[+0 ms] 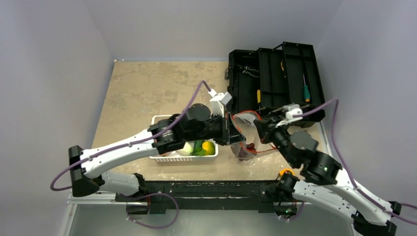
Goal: Place the food in the zip-top bag and seal the zipper
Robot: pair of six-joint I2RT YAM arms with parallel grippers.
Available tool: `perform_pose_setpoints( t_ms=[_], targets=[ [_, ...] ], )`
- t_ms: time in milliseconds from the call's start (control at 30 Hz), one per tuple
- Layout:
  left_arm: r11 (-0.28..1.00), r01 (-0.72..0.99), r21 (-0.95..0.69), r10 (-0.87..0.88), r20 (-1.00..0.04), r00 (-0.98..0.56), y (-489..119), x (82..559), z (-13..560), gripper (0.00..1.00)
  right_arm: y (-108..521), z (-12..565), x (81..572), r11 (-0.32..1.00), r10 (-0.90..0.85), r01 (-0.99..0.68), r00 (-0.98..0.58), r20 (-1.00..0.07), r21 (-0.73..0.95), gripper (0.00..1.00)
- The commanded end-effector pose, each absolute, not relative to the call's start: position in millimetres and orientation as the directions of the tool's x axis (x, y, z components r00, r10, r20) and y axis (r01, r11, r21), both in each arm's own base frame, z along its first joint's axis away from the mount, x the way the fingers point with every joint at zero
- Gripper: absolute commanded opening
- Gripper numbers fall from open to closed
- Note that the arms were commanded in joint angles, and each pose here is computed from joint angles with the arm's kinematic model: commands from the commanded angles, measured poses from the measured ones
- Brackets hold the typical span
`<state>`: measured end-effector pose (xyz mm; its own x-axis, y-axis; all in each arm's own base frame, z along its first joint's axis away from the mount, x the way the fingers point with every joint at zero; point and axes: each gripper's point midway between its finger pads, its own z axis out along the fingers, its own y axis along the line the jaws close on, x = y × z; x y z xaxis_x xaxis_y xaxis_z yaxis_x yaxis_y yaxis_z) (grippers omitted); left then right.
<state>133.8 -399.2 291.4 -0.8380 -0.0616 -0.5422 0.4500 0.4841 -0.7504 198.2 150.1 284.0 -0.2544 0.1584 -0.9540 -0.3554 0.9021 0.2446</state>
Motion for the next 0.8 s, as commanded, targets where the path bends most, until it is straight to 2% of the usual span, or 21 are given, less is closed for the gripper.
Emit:
perform_pose_setpoints(
  t_ms=[0, 67, 133, 233, 433, 633, 700, 767],
  targets=[
    [0.482, 0.428, -0.764, -0.218, -0.578, -0.787, -374.6, 163.6, 329.9, 0.0, 131.5, 327.4, 196.3, 0.878, 0.315, -0.333, -0.14, -0.939, 0.344, 0.0],
    [0.463, 0.353, -0.813, -0.19, -0.48, -0.857, -380.2, 170.8, 293.5, 0.0, 140.2, 310.8, 201.9, 0.893, 0.267, -0.328, -0.167, -0.949, 0.309, 0.0],
    [0.497, 0.324, -0.805, -0.187, -0.464, -0.866, -378.5, 170.3, 272.6, 0.0, 144.2, 295.8, 205.8, 0.912, 0.217, -0.304, -0.212, -0.953, 0.275, 0.0],
    [0.492, 0.334, -0.804, -0.18, -0.469, -0.865, -380.1, 161.7, 268.9, 0.0, 134.8, 294.0, 205.2, 0.927, 0.208, -0.266, -0.222, -0.953, 0.264, 0.0],
    [0.526, 0.368, -0.767, -0.121, -0.496, -0.86, -386.3, 163.6, 266.5, 0.0, 119.4, 319.6, 202.0, 0.92, 0.259, -0.269, -0.127, -0.958, 0.284, 0.0],
    [0.575, 0.37, -0.73, -0.078, -0.499, -0.863, -386.3, 167.4, 246.9, 0.0, 143.5, 287.1, 205.0, 0.913, 0.214, -0.299, -0.223, -0.951, 0.276, 0.0],
    [0.597, 0.368, -0.712, -0.067, -0.502, -0.862, -381.0, 168.3, 242.4, 0.14, 153.0, 278.2, 203.2, 0.898, 0.218, -0.327, -0.249, -0.944, 0.294, 0.0],
    [0.613, 0.381, -0.692, -0.068, -0.527, -0.847, -371.5, 168.9, 242.1, 0.32, 158.1, 271.0, 202.2, 0.89, 0.218, -0.343, -0.263, -0.94, 0.302, 0.0]
  ],
)
